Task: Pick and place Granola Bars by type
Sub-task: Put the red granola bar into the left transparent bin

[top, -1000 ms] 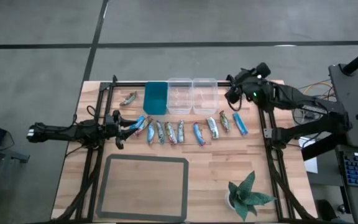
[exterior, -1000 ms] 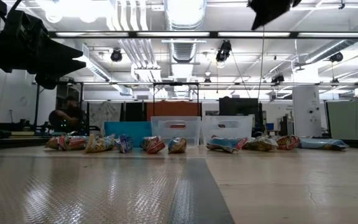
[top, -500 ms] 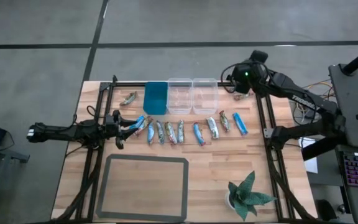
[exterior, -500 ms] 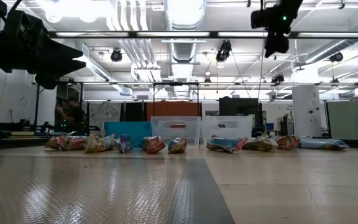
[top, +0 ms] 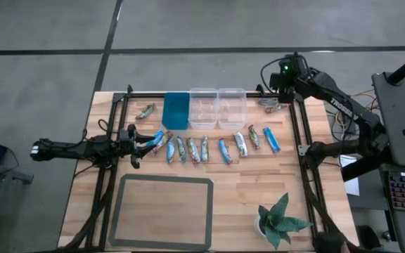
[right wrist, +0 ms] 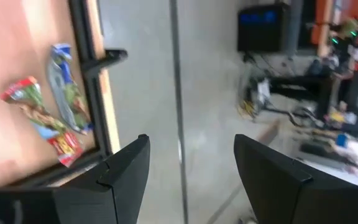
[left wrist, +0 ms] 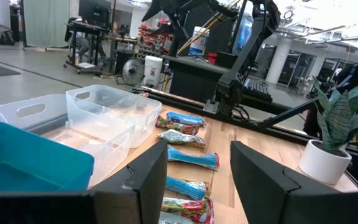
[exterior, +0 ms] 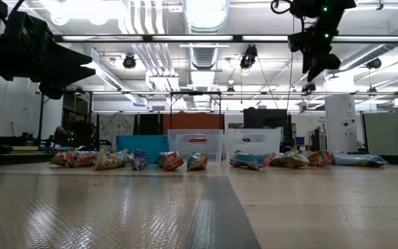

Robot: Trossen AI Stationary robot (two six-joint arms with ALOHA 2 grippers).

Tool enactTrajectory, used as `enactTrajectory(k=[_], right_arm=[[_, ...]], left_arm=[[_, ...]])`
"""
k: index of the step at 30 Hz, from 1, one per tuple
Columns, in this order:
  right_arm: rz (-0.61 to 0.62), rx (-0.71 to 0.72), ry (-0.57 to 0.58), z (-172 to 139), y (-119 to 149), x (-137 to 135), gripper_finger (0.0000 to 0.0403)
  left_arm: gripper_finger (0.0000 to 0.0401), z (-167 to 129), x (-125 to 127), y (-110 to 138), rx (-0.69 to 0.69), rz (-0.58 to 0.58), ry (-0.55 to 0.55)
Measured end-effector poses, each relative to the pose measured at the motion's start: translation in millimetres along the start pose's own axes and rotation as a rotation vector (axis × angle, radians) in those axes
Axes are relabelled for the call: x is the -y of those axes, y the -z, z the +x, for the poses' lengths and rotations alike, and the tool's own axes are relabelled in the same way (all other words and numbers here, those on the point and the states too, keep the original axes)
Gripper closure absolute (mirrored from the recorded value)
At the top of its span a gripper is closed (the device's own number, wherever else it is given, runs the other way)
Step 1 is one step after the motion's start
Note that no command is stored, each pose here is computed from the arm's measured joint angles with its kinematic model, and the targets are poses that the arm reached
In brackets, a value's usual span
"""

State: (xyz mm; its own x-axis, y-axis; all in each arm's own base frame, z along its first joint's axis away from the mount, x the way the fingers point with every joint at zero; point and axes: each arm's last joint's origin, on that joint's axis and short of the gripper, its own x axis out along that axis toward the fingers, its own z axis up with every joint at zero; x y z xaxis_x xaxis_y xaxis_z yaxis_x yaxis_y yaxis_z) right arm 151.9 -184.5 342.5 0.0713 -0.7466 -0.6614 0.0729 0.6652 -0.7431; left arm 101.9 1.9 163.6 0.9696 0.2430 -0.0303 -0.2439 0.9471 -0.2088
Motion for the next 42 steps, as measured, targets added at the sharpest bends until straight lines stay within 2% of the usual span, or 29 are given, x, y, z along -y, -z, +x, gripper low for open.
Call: enactTrajectory(k=[4,11,22,30,37,42], right_arm=[[0.051,-0.010,-0.024,5.4,-2.8,-2.3,0.0179],[-0.038,-0.108,-0.150,19.9,-2.4,-14.8,0.0179],[-0.025,-0.239,-0.294,61.8,-15.9,-33.6,0.0179],[-0.079,-0.307,-0.375,89.9,-23.2,-47.8,0.0179],[-0.177,-0.348,-0.449,101.4,-16.8,-67.7,0.0179],[-0.223,-0.340,-0.452,93.1,-9.3,-77.2,0.0179]], left_arm=[[0.0243,0.0,0.0,0.0,0.000,0.000,0.000],[0.0242,0.0,0.0,0.0,0.000,0.000,0.000],[0.0243,0.0,0.0,0.0,0.000,0.000,0.000],[0.0243,0.0,0.0,0.0,0.000,0.000,0.000],[0.0242,0.0,0.0,0.0,0.000,0.000,0.000],[0.0242,0.0,0.0,0.0,0.000,0.000,0.000]])
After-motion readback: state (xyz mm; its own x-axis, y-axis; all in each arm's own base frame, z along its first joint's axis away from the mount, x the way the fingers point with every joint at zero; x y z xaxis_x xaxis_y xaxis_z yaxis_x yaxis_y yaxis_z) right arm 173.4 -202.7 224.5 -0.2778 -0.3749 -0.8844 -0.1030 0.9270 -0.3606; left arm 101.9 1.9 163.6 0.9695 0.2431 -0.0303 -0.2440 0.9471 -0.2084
